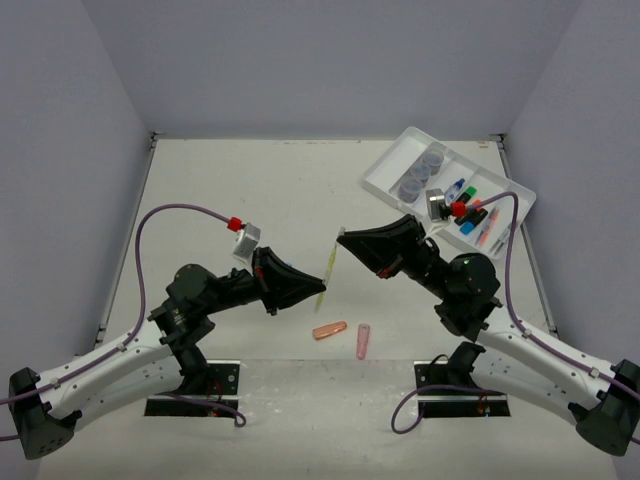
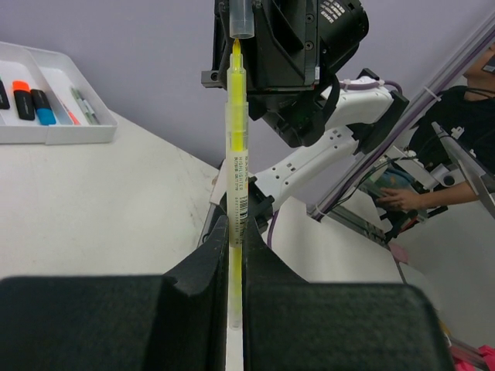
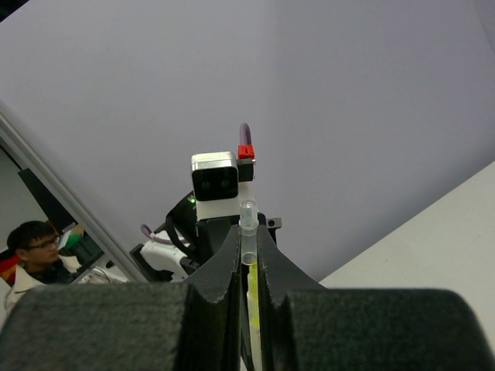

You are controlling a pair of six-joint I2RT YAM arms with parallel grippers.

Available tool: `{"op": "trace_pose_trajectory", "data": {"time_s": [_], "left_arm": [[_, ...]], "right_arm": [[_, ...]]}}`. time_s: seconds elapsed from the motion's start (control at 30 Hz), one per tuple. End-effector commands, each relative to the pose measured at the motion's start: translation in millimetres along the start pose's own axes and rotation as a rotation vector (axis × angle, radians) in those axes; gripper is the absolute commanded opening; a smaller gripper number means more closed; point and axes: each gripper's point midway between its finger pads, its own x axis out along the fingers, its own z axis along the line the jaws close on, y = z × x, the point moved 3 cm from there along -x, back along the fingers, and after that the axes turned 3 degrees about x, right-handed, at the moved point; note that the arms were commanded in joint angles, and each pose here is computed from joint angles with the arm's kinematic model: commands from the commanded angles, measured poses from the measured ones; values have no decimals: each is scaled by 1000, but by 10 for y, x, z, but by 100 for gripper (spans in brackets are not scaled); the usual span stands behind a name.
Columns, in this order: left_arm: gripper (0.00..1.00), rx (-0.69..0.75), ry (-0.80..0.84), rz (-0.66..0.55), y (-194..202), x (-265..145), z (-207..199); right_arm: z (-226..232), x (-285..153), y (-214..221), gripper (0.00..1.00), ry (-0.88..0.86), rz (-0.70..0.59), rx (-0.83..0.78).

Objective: Sort the stationery into containers
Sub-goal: Close the pen cap on the pen.

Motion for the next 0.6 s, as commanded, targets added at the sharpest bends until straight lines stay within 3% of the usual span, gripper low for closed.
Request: {"op": "trace_pose_trajectory", "data": {"time_s": [0.0, 0.57], "left_arm": [[0, 17, 37, -43, -107, 2, -89], [0, 28, 44, -55, -175, 24, -121]], "right_arm": [[192, 51, -106, 0, -69, -21, -21], [100, 43, -36, 0, -35, -9, -46]]}}
